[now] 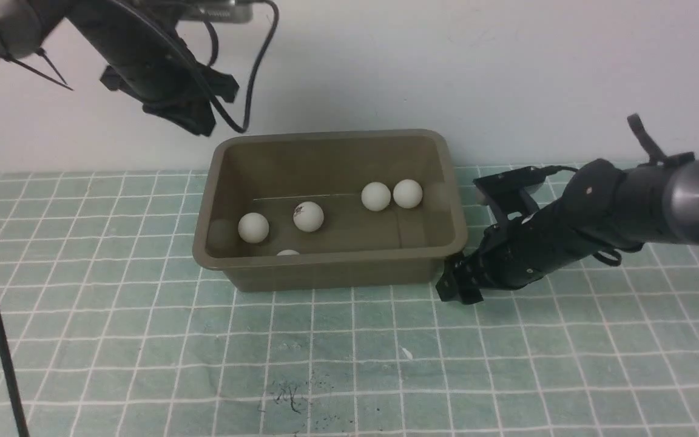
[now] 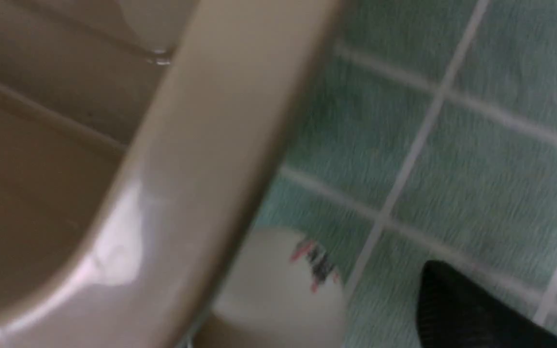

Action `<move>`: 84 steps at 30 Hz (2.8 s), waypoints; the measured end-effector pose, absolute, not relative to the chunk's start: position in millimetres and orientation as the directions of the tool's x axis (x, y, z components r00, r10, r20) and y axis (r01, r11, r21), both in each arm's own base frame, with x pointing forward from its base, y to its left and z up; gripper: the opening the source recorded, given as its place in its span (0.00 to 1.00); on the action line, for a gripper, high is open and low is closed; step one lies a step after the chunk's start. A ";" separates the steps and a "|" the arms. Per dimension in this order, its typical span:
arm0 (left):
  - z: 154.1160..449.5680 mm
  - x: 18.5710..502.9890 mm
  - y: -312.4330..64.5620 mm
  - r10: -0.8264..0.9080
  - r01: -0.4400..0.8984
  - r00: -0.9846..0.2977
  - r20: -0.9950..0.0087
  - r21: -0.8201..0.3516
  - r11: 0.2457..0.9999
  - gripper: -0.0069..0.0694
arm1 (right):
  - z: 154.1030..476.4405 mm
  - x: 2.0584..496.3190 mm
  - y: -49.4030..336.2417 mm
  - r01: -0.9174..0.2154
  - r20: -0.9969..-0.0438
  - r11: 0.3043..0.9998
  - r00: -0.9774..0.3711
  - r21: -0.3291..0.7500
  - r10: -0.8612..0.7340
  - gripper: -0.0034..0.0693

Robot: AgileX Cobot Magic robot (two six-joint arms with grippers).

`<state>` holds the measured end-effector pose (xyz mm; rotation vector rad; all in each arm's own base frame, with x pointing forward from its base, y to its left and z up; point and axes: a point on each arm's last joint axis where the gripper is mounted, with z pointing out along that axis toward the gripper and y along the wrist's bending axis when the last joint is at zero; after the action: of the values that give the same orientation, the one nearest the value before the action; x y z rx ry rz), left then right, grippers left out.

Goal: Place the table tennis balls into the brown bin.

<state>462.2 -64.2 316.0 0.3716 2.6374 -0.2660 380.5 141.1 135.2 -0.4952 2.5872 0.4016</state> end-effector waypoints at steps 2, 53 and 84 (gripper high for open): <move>341.7 451.6 -55.3 0.198 0.294 -0.835 -0.514 -0.113 0.949 0.09 | 134.7 384.0 142.2 -0.408 -0.502 0.893 -0.822 0.192 -0.267 0.57; 346.6 96.8 -23.0 -0.026 0.200 -0.506 -0.862 -0.147 0.969 0.08 | 306.8 24.4 10.2 -0.371 -0.968 0.920 0.155 0.127 0.196 0.03; 284.8 13.8 -13.4 0.097 0.186 -0.138 -0.986 0.071 0.980 0.08 | 300.9 26.3 9.5 -0.366 -0.940 0.922 0.250 0.129 0.231 0.03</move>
<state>13.8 -13.5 284.8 0.2136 1.7118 -0.0776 26.3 9.5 300.9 -0.1247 1.2545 0.4073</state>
